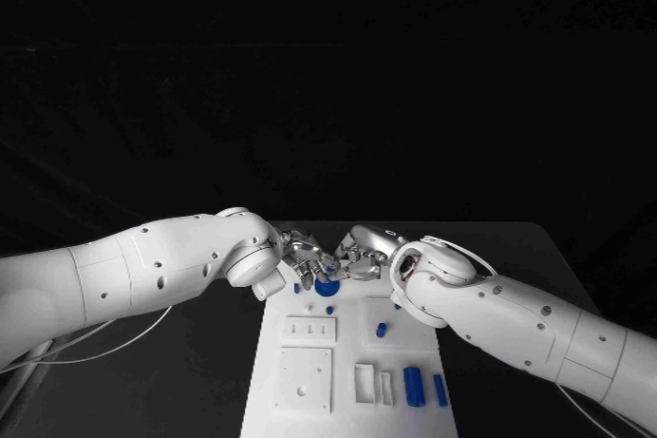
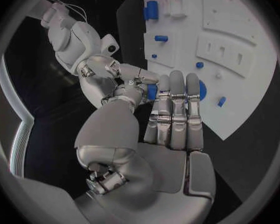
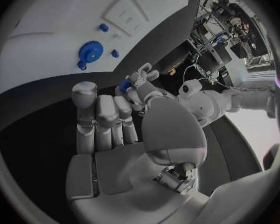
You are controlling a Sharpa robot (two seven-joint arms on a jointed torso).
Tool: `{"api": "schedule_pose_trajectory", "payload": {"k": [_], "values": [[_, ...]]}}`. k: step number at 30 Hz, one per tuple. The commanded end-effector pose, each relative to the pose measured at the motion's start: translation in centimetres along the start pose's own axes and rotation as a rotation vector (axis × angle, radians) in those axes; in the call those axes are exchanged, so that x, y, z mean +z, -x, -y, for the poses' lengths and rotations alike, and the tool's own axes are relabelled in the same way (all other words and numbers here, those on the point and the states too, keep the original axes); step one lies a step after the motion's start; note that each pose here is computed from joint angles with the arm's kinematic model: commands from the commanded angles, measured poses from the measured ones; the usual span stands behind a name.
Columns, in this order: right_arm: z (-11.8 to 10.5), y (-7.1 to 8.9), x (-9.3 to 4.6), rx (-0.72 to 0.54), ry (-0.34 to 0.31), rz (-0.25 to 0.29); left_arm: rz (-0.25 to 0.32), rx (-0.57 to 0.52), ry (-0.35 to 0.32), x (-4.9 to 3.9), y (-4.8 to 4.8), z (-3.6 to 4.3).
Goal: Assemble the parts on the task board
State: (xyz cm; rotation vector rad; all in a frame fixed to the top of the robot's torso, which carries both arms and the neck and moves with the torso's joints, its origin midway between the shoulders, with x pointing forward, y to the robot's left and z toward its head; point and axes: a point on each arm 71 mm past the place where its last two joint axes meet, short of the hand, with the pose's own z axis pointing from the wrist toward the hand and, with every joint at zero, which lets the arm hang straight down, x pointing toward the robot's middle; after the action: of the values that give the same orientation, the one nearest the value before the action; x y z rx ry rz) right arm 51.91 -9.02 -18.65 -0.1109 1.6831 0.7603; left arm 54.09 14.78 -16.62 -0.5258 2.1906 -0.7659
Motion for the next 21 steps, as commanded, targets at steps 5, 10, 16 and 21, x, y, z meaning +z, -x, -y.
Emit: {"api": "schedule_pose_trajectory", "payload": {"k": [5,10,16,21], "values": [[0.53,0.00,-0.01,-0.012,-0.010,-0.006,-0.033,-0.004,-0.009,0.04,-0.37,-0.05],[0.73,0.05,-0.02,-0.012,-0.013,-0.001,-0.036,-0.005,-0.005,0.08,-0.43,-0.20],[1.00,0.11,-0.04,-0.008,-0.015,0.004,-0.035,-0.007,-0.001,0.11,-0.50,-0.45],[1.23,0.17,-0.12,-0.004,-0.013,0.006,-0.019,-0.007,-0.002,0.11,-0.51,-0.64]]}}
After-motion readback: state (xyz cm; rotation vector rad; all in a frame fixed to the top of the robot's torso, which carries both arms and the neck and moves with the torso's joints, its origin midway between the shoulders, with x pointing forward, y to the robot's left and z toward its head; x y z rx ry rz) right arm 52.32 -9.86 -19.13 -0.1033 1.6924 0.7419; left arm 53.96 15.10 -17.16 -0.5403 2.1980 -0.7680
